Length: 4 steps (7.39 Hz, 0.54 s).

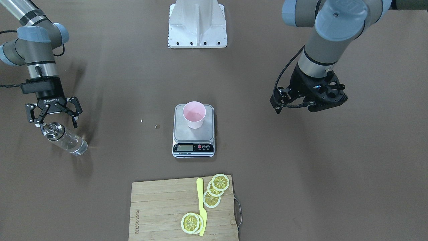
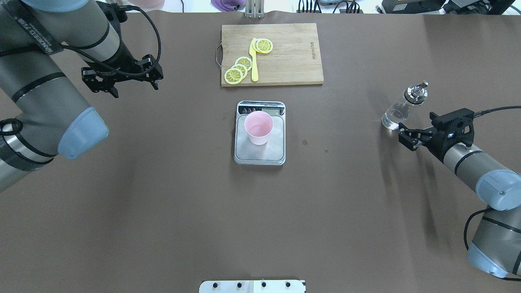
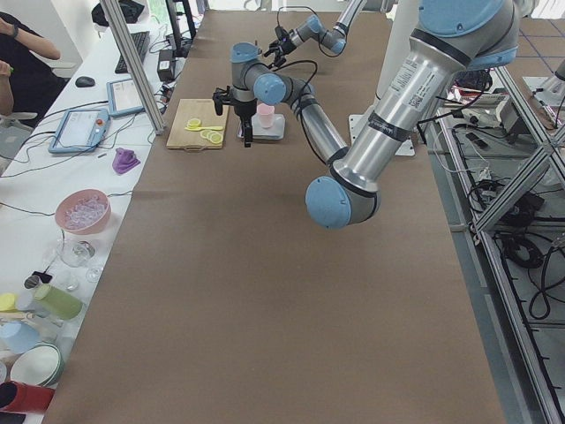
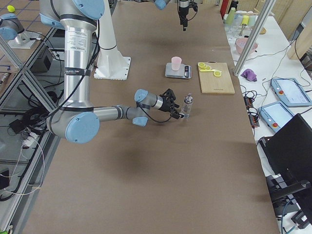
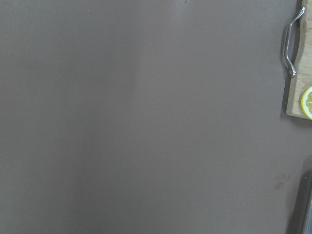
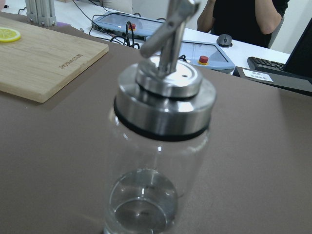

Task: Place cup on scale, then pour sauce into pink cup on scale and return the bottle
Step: 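Close the right gripper around the glass sauce bottle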

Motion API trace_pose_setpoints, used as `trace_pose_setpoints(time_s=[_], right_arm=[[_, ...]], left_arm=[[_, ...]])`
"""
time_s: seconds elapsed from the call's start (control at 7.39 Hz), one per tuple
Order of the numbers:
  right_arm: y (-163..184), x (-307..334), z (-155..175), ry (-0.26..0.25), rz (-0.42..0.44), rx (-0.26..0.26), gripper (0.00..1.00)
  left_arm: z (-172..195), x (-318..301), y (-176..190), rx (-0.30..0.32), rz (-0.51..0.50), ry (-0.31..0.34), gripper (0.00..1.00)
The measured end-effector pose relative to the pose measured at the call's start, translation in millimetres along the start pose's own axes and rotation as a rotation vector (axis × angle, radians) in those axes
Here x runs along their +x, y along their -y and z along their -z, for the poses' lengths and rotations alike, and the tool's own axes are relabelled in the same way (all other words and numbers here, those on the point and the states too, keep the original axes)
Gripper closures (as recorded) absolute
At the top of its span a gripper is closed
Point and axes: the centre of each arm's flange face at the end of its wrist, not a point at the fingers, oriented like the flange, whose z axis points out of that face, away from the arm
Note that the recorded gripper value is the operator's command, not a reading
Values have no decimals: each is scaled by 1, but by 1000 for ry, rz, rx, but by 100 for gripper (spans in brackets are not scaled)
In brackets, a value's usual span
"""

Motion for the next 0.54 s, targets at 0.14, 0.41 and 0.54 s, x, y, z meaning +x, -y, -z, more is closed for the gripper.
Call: trace_pose_setpoints(time_s=[0.14, 0.41, 0.54], right_arm=[[3, 2, -2, -5, 10, 5, 1], [10, 4, -5, -8, 28, 12, 0], [14, 1, -7, -5, 27, 18, 0]], left_arm=[[1, 1, 0, 0, 0, -1, 1], [1, 2, 0, 1, 1, -2, 1], [1, 2, 0, 1, 2, -2, 1]])
